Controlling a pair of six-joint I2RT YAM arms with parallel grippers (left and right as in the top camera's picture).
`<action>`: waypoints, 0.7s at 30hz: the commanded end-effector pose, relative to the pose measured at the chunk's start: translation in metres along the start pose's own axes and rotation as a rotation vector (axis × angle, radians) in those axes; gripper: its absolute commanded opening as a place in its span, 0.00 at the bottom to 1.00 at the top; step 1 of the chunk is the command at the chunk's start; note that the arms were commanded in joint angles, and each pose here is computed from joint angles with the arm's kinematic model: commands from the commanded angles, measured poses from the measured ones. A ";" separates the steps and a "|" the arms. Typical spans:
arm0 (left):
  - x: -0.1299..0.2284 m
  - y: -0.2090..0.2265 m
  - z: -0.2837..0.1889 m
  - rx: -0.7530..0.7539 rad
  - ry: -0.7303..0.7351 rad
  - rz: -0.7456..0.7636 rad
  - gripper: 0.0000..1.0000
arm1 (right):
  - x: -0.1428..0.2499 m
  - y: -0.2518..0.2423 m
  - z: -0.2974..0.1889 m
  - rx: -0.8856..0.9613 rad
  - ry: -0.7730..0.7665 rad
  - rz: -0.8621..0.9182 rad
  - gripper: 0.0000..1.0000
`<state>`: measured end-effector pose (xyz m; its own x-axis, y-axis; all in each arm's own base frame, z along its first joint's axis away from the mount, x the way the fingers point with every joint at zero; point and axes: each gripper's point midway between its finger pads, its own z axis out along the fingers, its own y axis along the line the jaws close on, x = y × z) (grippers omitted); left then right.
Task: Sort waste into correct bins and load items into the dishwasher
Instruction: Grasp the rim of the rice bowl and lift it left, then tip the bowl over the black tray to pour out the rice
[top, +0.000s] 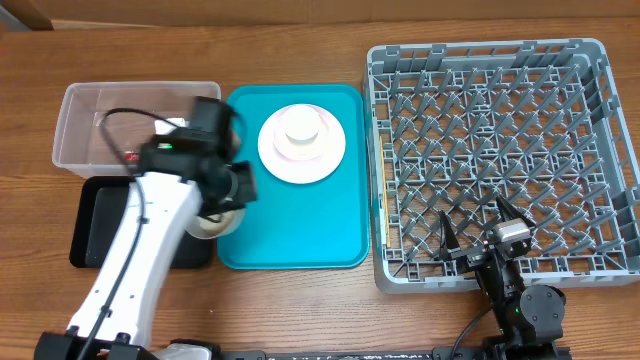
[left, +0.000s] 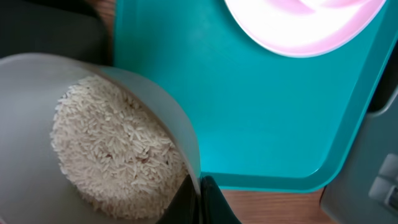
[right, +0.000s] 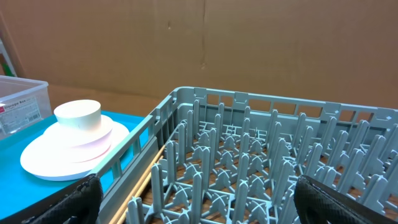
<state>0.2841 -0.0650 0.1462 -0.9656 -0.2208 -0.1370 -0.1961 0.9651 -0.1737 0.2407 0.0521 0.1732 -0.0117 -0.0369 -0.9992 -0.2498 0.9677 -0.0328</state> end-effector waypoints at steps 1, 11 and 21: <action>-0.014 0.007 -0.021 0.196 -0.022 0.018 0.04 | 0.001 0.000 0.000 -0.002 -0.007 0.000 1.00; -0.028 0.064 -0.038 0.470 -0.096 -0.177 0.04 | 0.001 0.000 0.000 -0.002 -0.007 0.000 1.00; -0.029 0.097 -0.037 0.802 -0.316 -0.244 0.04 | 0.001 0.000 0.000 -0.002 -0.007 0.000 1.00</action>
<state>0.2843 0.0461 0.1478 -0.8285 -0.5399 -0.1489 -0.2701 0.6182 -0.7382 0.2406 0.0522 0.1732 -0.0118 -0.0365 -0.9993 -0.2502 0.9677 -0.0324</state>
